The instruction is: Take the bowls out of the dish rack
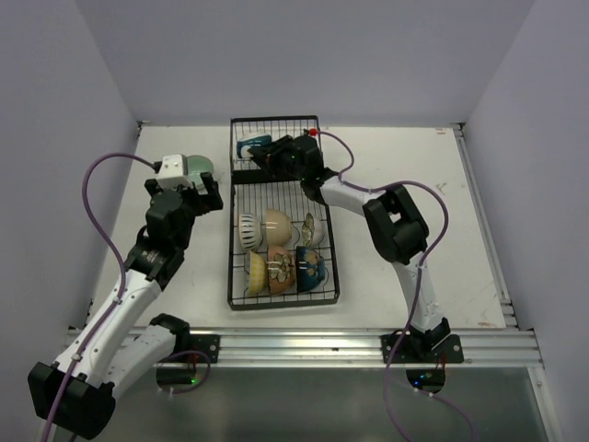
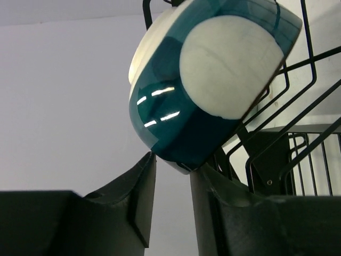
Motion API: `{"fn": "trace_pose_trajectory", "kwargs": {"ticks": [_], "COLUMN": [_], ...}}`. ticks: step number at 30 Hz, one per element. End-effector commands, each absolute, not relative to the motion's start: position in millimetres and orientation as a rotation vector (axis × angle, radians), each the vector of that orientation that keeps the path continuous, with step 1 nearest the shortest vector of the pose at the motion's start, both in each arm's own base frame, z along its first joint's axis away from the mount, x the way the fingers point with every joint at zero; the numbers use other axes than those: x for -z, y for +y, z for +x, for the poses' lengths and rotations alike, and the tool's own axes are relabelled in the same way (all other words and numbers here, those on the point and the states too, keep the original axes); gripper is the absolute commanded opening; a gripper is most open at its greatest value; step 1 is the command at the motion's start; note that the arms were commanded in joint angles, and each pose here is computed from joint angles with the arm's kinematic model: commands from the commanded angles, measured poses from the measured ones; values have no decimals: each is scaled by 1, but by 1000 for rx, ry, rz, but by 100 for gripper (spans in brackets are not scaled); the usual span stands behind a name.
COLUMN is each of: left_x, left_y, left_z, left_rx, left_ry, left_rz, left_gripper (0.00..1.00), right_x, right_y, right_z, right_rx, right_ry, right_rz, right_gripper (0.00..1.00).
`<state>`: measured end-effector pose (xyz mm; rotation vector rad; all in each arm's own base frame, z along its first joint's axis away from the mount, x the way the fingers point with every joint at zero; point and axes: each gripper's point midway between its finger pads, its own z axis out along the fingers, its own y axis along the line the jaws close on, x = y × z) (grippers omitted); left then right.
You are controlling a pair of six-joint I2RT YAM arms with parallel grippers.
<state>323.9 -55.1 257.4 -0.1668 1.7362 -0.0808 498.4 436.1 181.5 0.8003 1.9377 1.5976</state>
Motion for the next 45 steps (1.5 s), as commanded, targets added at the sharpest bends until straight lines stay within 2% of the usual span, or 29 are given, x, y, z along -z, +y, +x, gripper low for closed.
{"fn": "trace_pose_trajectory", "kwargs": {"ticks": [1,15,19,21,22,26,34,45], "left_x": [-269,-264,-265,-263,-262,-259,-256,-255], "left_y": [-55,-59,-61,-61,-61,-63,-64,-65], "left_z": [324,324,324,325,325,326,328,328], "left_rx": [64,53,58,57,58,60,56,53], "left_ry": [1696,1709,1710,1714,1718,1725,1735,1738], "left_rz": [-158,-142,-138,-135,-134,-127,-125,-119], "left_gripper": [100,100,100,100,100,100,100,100], "right_x": [-199,-218,-220,-224,-220,-214,-215,-230], "right_y": [436,436,431,429,425,418,410,408], "right_z": [515,533,531,530,531,537,554,568], "right_rx": [-1598,-1614,-1618,-1616,-1599,-1579,-1547,-1598], "right_ry": [1849,1773,1763,1751,1753,1738,1690,1608], "right_rz": [840,817,805,799,808,834,867,869], "right_gripper": [31,16,16,18,27,42,45,20]}}
